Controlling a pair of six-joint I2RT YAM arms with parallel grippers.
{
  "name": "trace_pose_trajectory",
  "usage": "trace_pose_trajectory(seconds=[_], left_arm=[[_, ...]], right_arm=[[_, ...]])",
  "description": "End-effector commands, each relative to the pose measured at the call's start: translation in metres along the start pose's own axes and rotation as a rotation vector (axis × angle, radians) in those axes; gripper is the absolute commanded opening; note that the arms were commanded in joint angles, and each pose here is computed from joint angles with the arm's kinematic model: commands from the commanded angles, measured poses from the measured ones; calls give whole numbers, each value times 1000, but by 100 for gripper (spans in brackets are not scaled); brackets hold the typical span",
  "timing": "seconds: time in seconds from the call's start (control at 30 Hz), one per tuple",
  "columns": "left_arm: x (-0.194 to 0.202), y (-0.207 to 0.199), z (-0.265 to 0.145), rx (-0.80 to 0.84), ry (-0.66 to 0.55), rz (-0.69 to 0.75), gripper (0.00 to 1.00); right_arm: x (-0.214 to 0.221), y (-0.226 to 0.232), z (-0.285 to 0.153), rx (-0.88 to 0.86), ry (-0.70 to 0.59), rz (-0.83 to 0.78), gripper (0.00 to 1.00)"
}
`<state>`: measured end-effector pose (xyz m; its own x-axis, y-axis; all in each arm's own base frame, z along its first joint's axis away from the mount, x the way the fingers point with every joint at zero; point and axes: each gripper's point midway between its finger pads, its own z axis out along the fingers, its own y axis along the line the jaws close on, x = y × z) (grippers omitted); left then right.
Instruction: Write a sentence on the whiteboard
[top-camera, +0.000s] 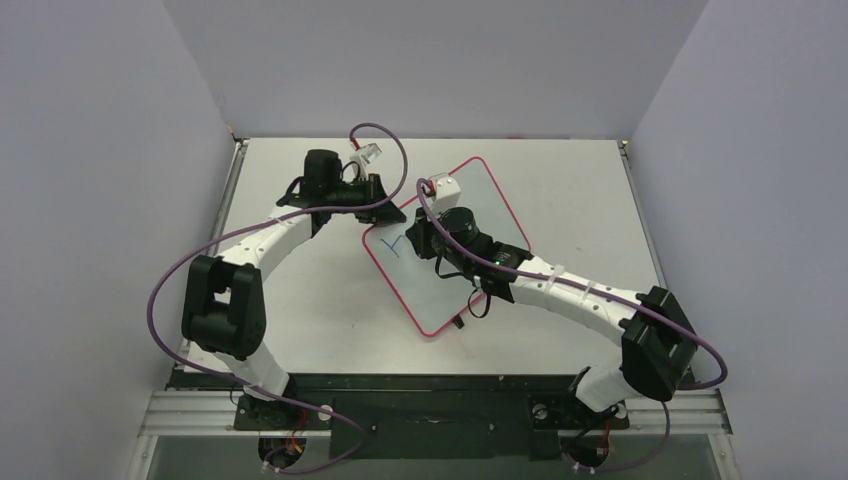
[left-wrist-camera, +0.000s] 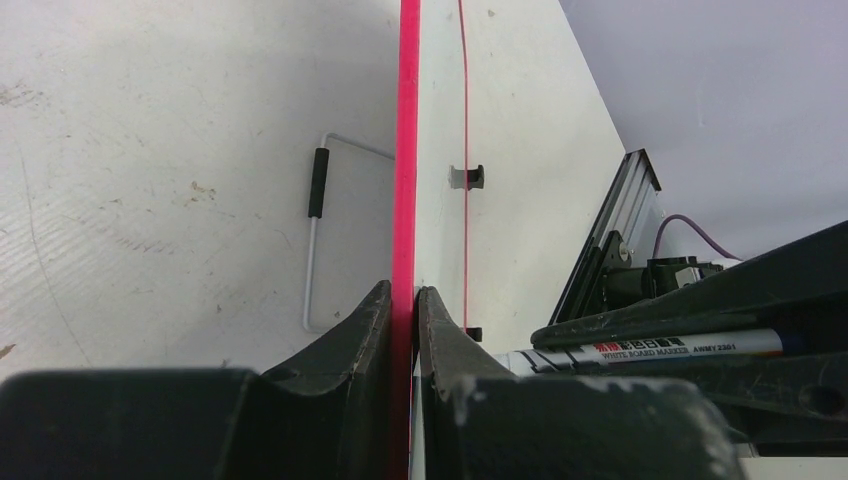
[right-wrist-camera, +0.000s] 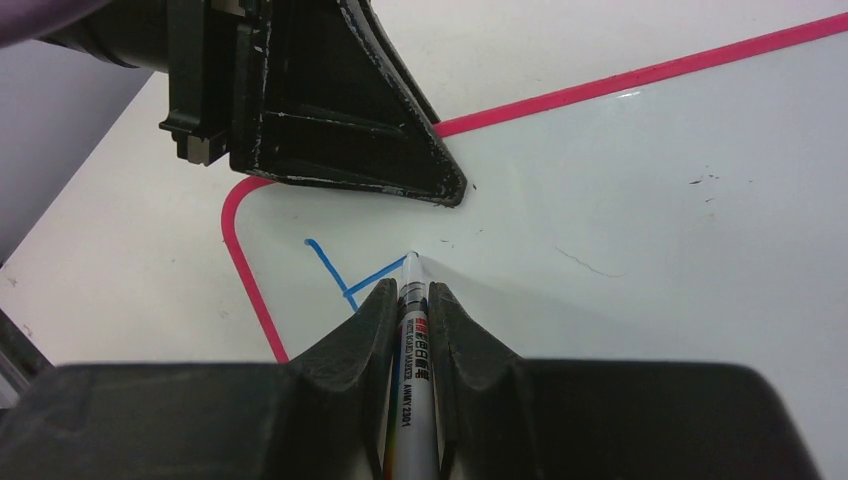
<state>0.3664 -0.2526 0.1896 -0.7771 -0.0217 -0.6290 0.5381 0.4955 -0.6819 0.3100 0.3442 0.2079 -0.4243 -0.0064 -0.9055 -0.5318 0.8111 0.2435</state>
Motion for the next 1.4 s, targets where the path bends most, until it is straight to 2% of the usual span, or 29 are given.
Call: trace_pose_trajectory(seconds=[0.0, 0.33, 0.9, 1.37], left_arm=[[-19, -19, -6, 20, -51, 108, 0], [-19, -20, -6, 21, -51, 112, 0], [-18, -25, -6, 27, -48, 118, 0], [-18, -24, -6, 26, -46, 119, 0]], right_arm=[[-18, 2, -5, -13, -45, 0, 0], [-40, 16, -20, -76, -107, 19, 0], [-48, 7, 6, -6, -104, 48, 0], [-13, -9, 5, 31, -38, 39, 0]])
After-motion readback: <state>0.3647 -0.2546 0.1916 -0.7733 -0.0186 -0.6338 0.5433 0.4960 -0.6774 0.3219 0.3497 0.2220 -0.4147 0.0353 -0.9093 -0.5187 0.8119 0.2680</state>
